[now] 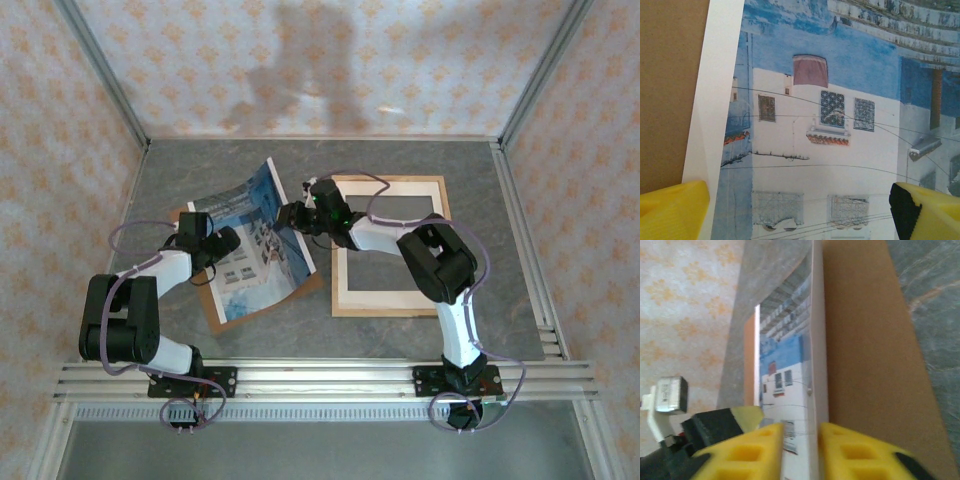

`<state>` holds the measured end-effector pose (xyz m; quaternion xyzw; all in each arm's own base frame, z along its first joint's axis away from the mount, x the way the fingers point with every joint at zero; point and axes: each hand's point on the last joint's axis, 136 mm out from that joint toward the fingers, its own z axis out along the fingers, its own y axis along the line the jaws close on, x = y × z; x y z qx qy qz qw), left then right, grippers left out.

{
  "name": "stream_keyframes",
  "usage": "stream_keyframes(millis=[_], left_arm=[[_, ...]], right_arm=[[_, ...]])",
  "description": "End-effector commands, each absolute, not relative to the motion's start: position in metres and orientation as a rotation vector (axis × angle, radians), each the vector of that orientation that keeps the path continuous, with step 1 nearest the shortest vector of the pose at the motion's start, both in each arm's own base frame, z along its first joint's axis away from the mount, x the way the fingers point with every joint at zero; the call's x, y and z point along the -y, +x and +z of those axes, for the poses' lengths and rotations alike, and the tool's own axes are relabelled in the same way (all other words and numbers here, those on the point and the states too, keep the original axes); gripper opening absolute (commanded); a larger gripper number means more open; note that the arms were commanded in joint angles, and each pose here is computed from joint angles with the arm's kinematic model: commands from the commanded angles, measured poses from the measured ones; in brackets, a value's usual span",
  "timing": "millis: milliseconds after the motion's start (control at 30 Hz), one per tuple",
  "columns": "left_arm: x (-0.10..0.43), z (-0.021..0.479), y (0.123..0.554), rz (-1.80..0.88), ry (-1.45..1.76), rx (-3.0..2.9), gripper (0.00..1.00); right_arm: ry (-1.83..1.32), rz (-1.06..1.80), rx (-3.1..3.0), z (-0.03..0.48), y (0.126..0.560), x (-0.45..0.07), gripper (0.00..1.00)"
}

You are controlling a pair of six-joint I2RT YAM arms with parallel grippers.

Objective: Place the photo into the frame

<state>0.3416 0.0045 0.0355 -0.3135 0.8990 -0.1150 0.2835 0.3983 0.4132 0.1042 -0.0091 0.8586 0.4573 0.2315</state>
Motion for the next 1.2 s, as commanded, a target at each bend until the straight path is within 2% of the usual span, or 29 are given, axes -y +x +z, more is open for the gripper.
stream_keyframes(millis=[0, 67, 100, 300, 433, 600, 733, 800, 867, 967, 1067, 1167], left_arm=[[0.002, 0.035, 0.333, -0.337, -0.836, -2.43, 0.92], [0.003, 0.038, 0.334, -0.341, -0.832, -2.425, 0.93], [0.003, 0.042, 0.336, -0.344, -0.829, -2.417, 0.92], [0.014, 0.098, 0.353, -0.492, -0.807, -2.287, 0.94], [0.024, 0.15, 0.359, -0.621, -0.783, -2.123, 0.94], [0.032, 0.176, 0.358, -0.627, -0.737, -2.064, 0.94], [0.046, 0.175, 0.362, -0.648, -0.7, -2.09, 0.94], [0.052, 0.174, 0.364, -0.651, -0.683, -2.105, 0.94], [0.055, 0.17, 0.366, -0.65, -0.675, -2.116, 0.94], [0.056, 0.166, 0.366, -0.643, -0.675, -2.126, 0.94], [0.054, 0.164, 0.364, -0.627, -0.679, -2.13, 0.94], [0.052, 0.161, 0.364, -0.606, -0.679, -2.135, 0.94]], right_arm=[[-0.125, 1.128, -2.35, 0.127, 0.4, -0.404, 0.11], [-0.158, 1.07, -2.355, 0.132, 0.4, -0.398, 0.01], [-0.179, 1.036, -2.358, 0.135, 0.4, -0.394, 0.0], [-0.283, 0.799, -2.41, 0.172, 0.395, -0.343, 0.0], [-0.248, 0.502, -2.485, 0.205, 0.386, -0.258, 0.0], [-0.04, 0.132, -2.456, 0.267, 0.365, -0.126, 0.0], [0.071, -0.49, -2.275, 0.335, 0.34, -0.023, 0.0], [0.113, -0.721, -2.202, 0.361, 0.329, 0.007, 0.0], [0.123, -0.845, -2.165, 0.373, 0.326, 0.019, 0.0], [0.08, -0.924, -2.168, 0.365, 0.334, 0.015, 0.0], [-0.021, -0.991, -2.216, 0.333, 0.35, -0.004, 0.0], [-0.1, -0.84, -2.363, 0.279, 0.364, -0.04, 0.0]])
